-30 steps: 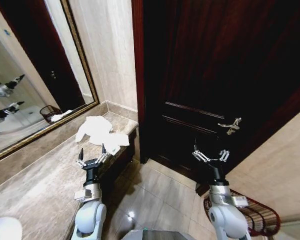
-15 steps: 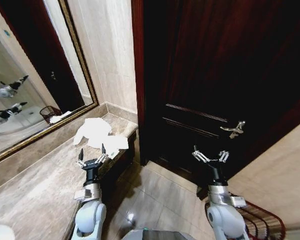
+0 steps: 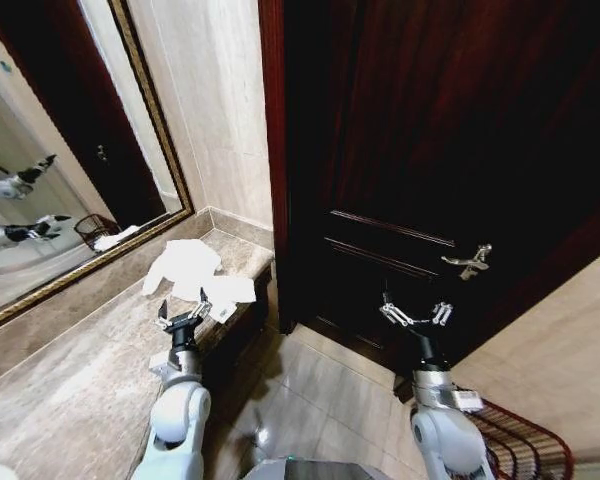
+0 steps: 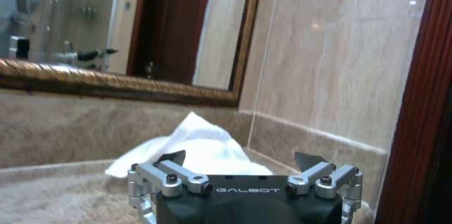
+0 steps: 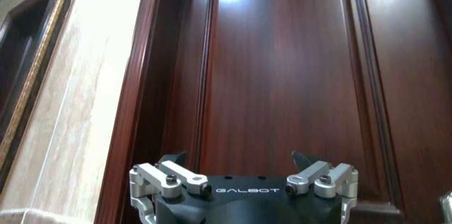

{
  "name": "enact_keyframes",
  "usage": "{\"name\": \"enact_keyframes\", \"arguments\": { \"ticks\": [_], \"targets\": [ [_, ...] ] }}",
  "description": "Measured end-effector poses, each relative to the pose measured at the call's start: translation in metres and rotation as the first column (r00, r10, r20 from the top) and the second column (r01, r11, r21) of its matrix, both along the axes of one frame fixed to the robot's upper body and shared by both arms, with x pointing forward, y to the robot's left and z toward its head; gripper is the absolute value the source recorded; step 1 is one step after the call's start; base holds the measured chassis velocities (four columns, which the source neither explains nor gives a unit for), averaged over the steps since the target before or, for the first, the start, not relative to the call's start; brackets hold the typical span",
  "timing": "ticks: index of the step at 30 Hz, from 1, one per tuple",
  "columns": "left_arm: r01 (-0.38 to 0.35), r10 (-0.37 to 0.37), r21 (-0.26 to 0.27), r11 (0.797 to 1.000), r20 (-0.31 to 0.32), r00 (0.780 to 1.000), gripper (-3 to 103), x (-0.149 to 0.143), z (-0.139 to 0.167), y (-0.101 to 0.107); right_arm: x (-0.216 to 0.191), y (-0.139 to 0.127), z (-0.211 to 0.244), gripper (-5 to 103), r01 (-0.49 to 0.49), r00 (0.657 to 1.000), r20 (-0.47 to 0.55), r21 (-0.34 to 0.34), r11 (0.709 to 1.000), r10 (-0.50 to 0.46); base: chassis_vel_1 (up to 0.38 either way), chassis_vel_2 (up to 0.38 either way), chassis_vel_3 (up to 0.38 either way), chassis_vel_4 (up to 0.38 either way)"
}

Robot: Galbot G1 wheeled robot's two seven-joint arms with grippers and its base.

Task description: Discard the used towel into the hamper.

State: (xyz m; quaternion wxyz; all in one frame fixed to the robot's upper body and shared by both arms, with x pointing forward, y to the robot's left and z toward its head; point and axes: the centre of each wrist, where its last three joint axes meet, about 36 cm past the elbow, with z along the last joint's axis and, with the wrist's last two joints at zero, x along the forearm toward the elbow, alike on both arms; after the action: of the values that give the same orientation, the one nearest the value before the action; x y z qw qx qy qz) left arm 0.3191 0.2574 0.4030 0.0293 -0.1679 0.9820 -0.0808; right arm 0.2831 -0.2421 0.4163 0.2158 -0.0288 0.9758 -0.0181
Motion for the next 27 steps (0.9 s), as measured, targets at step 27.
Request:
{"name": "enact_keyframes", "arguments": {
  "ticks": [27],
  "targets": [
    [-0.096,0.092,-0.052,0.994,-0.070,0.993,100,0.116,-0.041,0.027,-0.007,-0.007,-0.028,100,0.054,0.995,-0.083,-0.044,0.998,-0.058,0.000,0.000,0.000,0.000]
  ]
}}
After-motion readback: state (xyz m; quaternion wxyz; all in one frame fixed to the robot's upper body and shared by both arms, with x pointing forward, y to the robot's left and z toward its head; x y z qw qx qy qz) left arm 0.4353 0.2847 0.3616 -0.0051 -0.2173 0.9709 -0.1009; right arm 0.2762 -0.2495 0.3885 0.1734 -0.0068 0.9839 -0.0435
